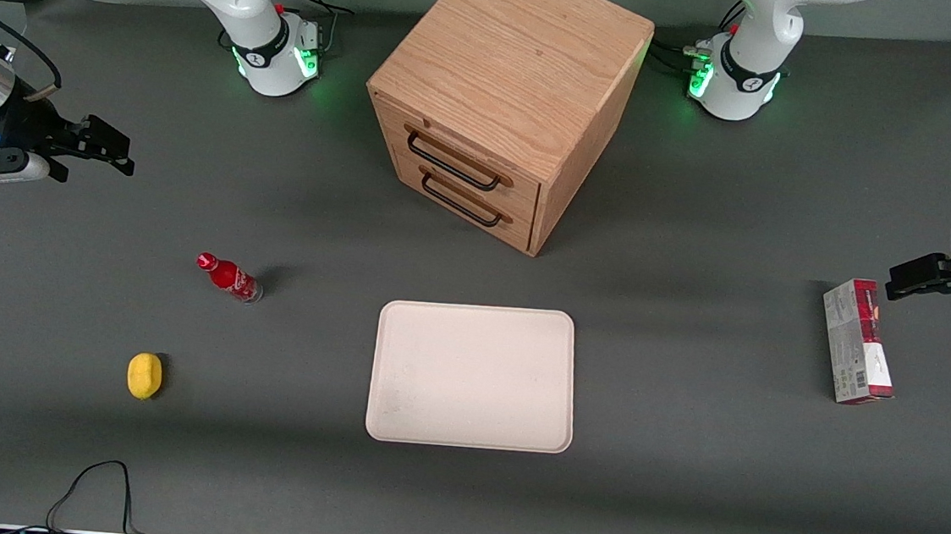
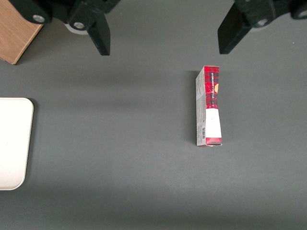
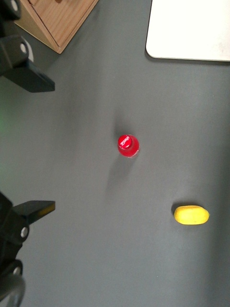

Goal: Place coke bottle on tray
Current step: 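Move the open right gripper over the red Coca-Cola bottle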

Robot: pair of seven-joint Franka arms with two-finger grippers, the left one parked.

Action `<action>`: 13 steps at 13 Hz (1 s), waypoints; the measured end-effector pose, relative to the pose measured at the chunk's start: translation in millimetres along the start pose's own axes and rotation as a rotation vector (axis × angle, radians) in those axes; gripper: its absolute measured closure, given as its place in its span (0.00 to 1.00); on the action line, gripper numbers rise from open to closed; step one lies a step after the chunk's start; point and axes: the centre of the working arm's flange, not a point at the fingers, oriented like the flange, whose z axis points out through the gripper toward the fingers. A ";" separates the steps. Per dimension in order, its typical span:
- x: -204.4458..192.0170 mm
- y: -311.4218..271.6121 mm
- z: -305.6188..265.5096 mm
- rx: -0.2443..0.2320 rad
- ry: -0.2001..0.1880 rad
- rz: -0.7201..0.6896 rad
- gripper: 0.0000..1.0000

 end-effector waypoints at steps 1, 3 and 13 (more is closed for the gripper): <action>1.3 -1.0 0.7 0.001 -0.004 0.000 0.00; 2.8 -4.6 -1.8 0.006 -0.024 -0.005 0.00; 60.4 -7.0 -38.1 0.001 -0.041 -0.029 0.00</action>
